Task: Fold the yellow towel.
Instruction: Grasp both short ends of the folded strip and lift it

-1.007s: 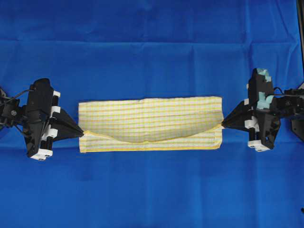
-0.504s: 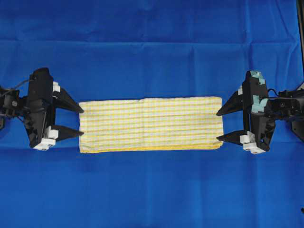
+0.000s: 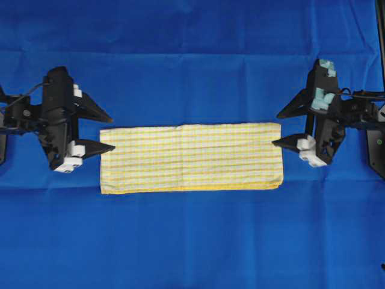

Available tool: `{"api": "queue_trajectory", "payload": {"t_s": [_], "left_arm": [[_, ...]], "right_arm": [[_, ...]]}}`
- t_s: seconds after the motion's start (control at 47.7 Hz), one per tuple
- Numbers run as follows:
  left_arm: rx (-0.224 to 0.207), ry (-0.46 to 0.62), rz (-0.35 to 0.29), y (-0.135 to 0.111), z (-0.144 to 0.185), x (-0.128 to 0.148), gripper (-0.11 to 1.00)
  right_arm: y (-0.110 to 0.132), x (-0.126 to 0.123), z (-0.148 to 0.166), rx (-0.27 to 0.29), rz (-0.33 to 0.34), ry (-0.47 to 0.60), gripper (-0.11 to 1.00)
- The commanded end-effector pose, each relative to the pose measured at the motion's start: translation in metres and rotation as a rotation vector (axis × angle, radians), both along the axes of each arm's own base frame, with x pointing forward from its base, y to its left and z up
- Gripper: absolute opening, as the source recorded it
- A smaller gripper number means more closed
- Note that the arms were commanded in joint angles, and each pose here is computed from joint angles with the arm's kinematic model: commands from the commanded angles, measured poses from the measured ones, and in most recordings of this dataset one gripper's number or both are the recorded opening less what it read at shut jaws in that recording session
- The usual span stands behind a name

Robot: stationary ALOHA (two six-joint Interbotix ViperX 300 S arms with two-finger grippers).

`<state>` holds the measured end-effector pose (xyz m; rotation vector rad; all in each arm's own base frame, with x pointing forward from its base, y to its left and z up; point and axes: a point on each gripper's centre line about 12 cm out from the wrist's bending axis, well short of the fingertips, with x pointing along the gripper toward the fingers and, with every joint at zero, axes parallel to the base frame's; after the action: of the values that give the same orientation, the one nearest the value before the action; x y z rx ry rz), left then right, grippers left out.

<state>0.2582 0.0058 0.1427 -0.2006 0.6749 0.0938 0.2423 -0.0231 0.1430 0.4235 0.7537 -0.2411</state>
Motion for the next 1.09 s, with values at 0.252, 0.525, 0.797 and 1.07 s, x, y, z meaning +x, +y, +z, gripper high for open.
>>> {"api": "queue_trajectory", "payload": {"t_s": [0.252, 0.525, 0.797, 1.07], "left_arm": [[-0.004, 0.149, 0.066, 0.019, -0.042, 0.009, 0.7], [-0.009, 0.219, 0.07, 0.02, -0.06, 0.005, 0.69], [-0.018, 0.283, 0.073, 0.02, -0.065, 0.0, 0.43], [-0.023, 0.347, 0.071, 0.019, -0.066, -0.004, 0.02]], "right_arm": [[-0.021, 0.012, -0.027, -0.019, -0.056, 0.081, 0.77], [-0.023, 0.016, -0.045, -0.011, -0.061, 0.134, 0.77], [-0.02, 0.018, -0.046, -0.015, -0.042, 0.141, 0.64], [-0.011, 0.018, -0.044, -0.032, 0.005, 0.136, 0.03]]}}
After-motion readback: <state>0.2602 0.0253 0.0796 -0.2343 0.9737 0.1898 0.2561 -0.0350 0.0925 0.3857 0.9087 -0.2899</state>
